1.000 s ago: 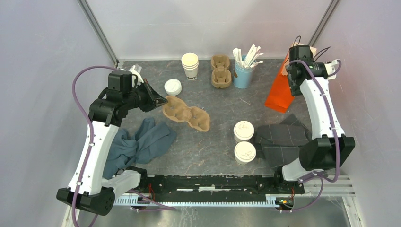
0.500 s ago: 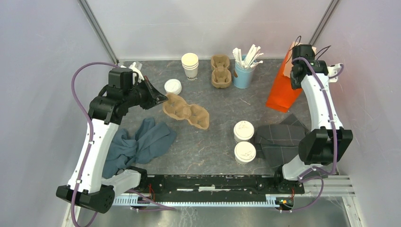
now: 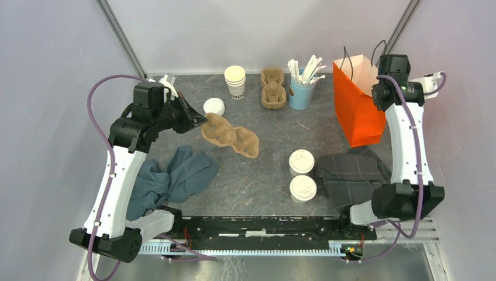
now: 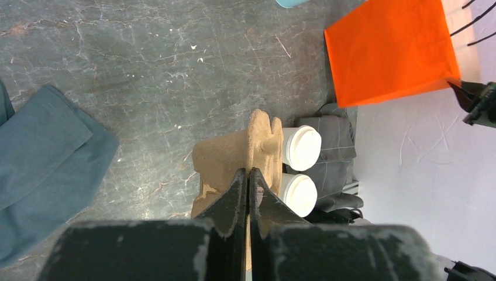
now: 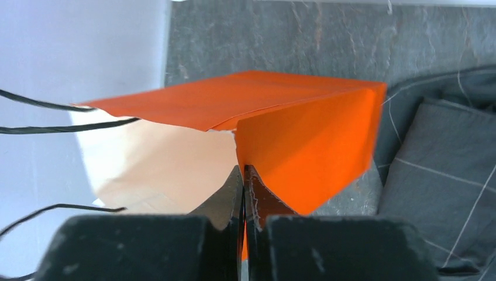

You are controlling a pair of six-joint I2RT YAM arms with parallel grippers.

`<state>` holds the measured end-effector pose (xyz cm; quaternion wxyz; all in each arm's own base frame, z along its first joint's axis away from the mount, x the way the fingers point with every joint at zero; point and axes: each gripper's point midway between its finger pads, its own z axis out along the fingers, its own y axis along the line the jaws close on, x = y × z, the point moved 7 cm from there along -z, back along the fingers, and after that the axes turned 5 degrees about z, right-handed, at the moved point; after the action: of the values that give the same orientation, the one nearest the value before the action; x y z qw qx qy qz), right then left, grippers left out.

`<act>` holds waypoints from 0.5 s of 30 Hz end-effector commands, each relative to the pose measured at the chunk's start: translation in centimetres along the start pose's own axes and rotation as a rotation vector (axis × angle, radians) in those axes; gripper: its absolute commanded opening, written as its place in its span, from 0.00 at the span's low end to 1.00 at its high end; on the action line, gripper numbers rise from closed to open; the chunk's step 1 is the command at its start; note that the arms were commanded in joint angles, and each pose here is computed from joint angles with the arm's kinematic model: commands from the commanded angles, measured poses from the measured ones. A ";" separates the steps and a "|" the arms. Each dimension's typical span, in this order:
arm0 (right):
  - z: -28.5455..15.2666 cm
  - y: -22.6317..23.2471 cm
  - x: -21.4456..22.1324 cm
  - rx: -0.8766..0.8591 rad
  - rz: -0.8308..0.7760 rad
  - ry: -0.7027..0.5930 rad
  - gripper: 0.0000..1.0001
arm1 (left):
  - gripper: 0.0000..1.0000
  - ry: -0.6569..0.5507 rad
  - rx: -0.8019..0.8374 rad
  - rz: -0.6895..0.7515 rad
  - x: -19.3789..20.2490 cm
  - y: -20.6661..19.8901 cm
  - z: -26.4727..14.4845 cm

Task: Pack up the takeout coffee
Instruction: Pick up the takeout bag at the corner of the board, then place the takeout bag at the center of the board.

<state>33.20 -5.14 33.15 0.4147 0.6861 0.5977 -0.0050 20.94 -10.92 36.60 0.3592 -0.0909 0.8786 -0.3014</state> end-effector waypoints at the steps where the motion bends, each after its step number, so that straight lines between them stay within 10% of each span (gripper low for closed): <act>1: -4.9 2.1 -3.8 -0.267 -0.120 -0.063 0.01 | 0.02 -0.040 0.043 0.076 -0.8 -0.8 -0.8; 10: -14.3 3.3 -7.4 -0.925 -0.350 -0.201 0.00 | 0.02 -0.045 0.087 0.071 -0.4 -1.4 -1.9; 15: -18.6 5.2 -6.2 -1.240 -0.471 -0.065 0.00 | 0.02 -0.057 0.107 0.076 -0.1 -1.8 -3.2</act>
<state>26.00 -2.18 47.21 0.6891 0.3433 0.6213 0.1460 20.24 -10.97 37.12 0.3626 -0.0834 0.8737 -0.3135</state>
